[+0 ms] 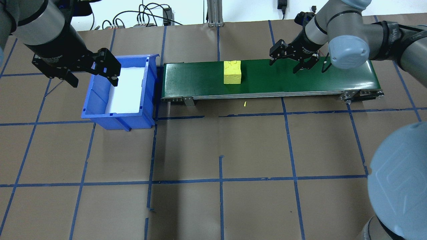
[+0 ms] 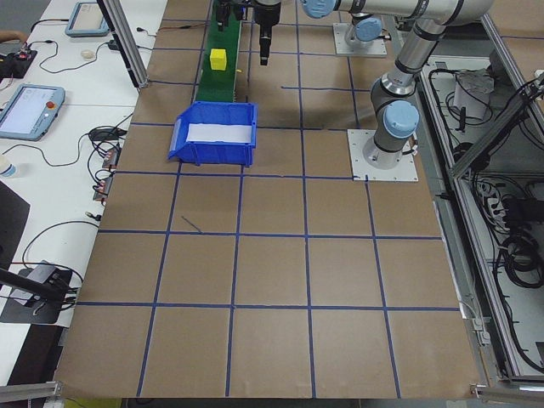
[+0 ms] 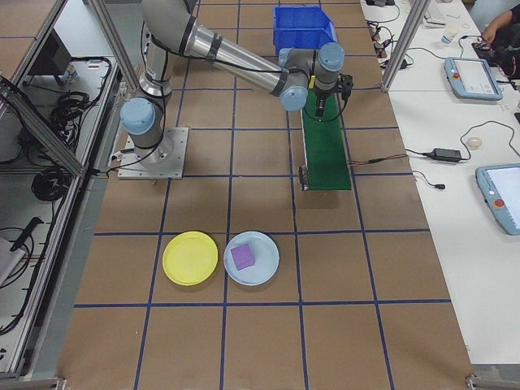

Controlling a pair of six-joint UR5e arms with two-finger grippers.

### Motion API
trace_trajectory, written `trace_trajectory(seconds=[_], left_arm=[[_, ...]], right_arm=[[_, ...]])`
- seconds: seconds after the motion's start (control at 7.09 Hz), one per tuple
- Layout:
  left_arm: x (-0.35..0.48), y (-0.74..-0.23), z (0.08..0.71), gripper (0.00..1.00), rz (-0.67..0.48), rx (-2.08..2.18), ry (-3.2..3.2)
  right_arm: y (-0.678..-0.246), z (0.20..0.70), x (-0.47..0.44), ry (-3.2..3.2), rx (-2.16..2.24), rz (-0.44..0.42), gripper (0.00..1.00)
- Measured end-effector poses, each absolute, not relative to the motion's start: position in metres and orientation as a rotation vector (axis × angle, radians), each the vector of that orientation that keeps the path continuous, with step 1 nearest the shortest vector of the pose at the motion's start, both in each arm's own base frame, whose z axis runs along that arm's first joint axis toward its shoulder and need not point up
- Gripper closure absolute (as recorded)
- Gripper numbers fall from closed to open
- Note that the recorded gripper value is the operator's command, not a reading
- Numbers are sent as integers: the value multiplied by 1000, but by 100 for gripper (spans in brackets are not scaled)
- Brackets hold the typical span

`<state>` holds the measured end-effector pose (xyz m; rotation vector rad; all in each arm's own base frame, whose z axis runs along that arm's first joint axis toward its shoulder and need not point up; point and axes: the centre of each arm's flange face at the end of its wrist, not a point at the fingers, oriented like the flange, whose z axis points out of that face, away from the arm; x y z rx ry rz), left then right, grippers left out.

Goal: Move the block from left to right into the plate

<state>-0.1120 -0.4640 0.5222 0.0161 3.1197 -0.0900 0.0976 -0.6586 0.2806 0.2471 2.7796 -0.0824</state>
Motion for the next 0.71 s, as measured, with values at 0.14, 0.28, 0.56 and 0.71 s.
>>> trace_trajectory(seconds=[0.14, 0.28, 0.56, 0.71], left_arm=[[-112, -464, 522, 0, -90, 17, 3119], [-112, -463, 523, 0, -91, 18, 3116], [-108, -461, 525, 0, -82, 10, 3112], [-109, -461, 524, 0, -78, 4, 3120]], right_arm=[[-660, 278, 102, 2773, 245, -81, 0], [-661, 275, 103, 2772, 236, -77, 0], [-659, 270, 105, 2773, 218, -64, 0], [-659, 268, 106, 2773, 210, -57, 0]])
